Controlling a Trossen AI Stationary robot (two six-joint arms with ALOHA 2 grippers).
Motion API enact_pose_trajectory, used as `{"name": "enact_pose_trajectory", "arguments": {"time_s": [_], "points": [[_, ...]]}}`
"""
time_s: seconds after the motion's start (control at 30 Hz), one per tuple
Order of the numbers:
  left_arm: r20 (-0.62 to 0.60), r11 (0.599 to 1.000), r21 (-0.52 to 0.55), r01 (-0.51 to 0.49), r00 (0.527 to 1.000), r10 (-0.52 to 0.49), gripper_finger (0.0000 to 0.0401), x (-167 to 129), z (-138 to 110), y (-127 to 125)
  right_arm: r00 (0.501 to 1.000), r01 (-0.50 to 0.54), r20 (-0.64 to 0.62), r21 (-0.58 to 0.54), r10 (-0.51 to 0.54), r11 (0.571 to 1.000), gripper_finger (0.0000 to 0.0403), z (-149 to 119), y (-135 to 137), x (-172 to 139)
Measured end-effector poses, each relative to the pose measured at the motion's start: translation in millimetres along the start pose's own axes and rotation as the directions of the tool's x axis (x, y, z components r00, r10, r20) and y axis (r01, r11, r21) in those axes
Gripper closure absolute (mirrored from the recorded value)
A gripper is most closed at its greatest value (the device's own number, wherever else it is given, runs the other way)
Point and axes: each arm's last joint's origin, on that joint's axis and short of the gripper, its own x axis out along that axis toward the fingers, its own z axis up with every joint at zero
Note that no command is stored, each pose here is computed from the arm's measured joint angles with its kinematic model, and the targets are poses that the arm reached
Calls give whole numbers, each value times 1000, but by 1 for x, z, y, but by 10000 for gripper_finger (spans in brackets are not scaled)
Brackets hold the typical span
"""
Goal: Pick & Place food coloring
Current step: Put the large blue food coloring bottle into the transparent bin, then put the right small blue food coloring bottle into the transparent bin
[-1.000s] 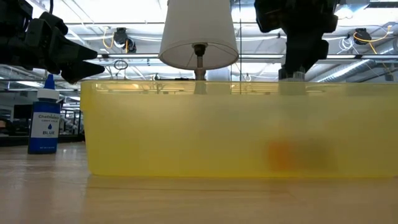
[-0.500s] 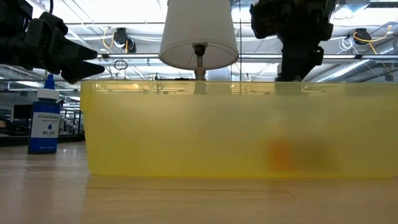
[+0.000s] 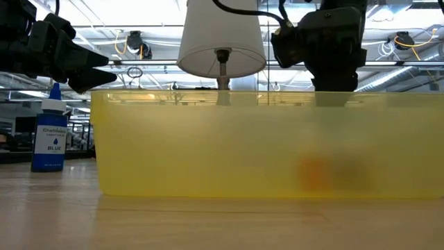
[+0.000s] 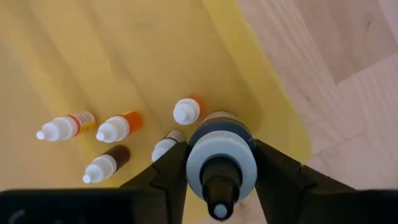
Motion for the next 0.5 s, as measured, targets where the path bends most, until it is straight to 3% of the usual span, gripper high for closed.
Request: {"name": "enact_pose_trajectory", "arguments": {"time_s": [0.2, 0.5], "points": [[0, 1000, 0, 0, 1000, 0, 36, 0, 0, 0, 1000, 2, 5, 34, -3, 999, 169, 1, -2, -1], [0, 1000, 0, 0, 1000, 0, 36, 0, 0, 0, 999, -22, 25, 61, 20, 998, 172, 1, -3, -10]]}}
